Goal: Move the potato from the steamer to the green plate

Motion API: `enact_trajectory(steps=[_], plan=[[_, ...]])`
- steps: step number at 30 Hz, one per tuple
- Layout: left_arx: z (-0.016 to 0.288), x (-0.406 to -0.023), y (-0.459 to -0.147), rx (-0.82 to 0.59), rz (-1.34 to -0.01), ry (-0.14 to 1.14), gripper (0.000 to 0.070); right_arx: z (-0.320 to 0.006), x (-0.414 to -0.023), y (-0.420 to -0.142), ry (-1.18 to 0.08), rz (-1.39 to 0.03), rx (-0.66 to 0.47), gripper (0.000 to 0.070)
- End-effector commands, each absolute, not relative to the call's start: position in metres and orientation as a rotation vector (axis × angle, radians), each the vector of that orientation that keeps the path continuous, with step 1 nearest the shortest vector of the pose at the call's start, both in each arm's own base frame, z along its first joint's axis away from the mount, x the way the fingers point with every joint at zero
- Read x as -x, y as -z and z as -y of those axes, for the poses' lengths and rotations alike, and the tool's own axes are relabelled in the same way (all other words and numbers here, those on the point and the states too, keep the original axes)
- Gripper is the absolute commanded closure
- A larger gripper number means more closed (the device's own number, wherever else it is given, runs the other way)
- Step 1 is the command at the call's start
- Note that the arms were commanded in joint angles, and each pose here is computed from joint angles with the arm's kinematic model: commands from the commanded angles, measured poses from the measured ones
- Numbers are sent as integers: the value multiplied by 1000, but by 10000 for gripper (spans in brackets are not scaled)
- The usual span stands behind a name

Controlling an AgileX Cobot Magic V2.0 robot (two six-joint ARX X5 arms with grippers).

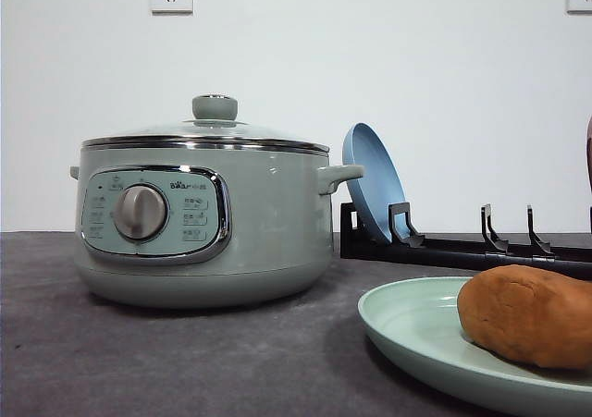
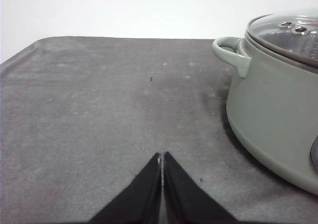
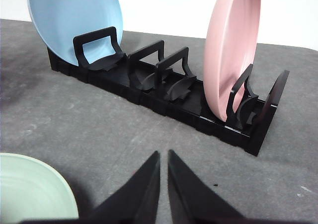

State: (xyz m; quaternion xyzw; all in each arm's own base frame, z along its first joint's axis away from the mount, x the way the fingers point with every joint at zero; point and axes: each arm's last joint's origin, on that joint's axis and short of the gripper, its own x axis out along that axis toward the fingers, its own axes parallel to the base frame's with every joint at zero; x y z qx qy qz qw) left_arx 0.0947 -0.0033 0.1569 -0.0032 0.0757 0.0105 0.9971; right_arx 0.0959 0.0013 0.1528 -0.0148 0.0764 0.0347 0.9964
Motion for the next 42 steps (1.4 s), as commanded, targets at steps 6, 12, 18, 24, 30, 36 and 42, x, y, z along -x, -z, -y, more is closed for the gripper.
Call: enact_trajectory(steps=[6,12,18,24,30,36,42], plan=[[3,-96,-149,0,-177,-20,700,-1,-96,-152,-64,-147,15,683],[3,-96,-149,0,-177,-20,700,-1,-96,-152,-64,-147,15,684],[3,-96,-149,0,-177,-20,700,-1,-96,-152,-64,-147,15,683],[3,-96,-149,0,-177,-20,700,-1,-96,-152,-64,-147,15,683],[3,-96,-149,0,-177,-20,700,-1,-96,-152,-64,-147,15,683],[3,-96,-149,0,-177,-20,700,-1,-96,-152,-64,-147,15,683],[3,-96,-149,0,-177,-20,700,-1,-96,-152,-64,-147,15,684]])
